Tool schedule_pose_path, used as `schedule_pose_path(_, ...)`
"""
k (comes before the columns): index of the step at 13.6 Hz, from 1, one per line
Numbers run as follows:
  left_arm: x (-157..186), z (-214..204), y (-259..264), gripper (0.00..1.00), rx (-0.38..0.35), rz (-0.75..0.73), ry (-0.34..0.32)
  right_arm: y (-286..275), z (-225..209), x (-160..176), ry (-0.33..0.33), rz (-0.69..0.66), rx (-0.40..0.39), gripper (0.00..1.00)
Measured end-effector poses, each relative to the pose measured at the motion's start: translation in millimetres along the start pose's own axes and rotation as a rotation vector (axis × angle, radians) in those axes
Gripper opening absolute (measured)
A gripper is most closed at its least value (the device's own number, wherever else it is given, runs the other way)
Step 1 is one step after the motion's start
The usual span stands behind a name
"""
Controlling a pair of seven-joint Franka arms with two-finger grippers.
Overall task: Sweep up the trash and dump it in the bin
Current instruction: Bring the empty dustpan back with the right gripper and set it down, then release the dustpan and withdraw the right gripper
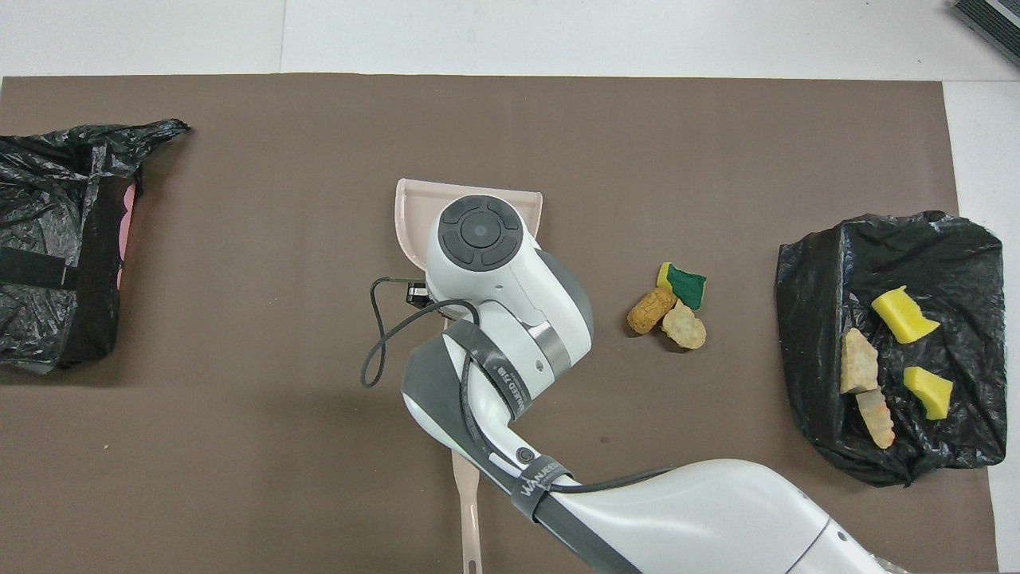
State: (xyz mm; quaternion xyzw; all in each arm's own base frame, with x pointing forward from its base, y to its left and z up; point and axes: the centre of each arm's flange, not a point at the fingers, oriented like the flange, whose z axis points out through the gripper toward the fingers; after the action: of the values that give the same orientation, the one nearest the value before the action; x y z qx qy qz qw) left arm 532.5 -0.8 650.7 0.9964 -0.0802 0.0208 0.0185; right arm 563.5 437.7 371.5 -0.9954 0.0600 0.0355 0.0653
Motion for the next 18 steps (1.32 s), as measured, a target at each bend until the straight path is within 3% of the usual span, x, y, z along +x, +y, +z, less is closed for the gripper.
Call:
schedule_pose_path(2, 0, 0, 0, 1.0, 0.001, 0.0, 0.0, 7, 1, 6, -0.005, -0.014, 0.004, 0.51)
schedule_pose_path(3, 0, 0, 0, 1.0, 0.001, 0.0, 0.0, 11, 1, 9, -0.007, -0.026, 0.003, 0.51)
schedule_pose_path(8, 0, 0, 0, 1.0, 0.001, 0.001, 0.0, 31, -36, 13, -0.011, -0.034, -0.014, 0.99)
schedule_pose_path(10, 0, 0, 1, 1.0, 0.001, 0.002, 0.0, 50, -72, 14, -0.014, -0.034, -0.027, 1.0)
schedule_pose_path(13, 0, 0, 1, 1.0, 0.002, 0.002, 0.0, 54, -109, -15, -0.015, -0.052, -0.046, 1.0)
schedule_pose_path(18, 0, 0, 2, 1.0, 0.002, 0.004, 0.0, 46, -97, -107, -0.055, -0.126, -0.122, 1.0)
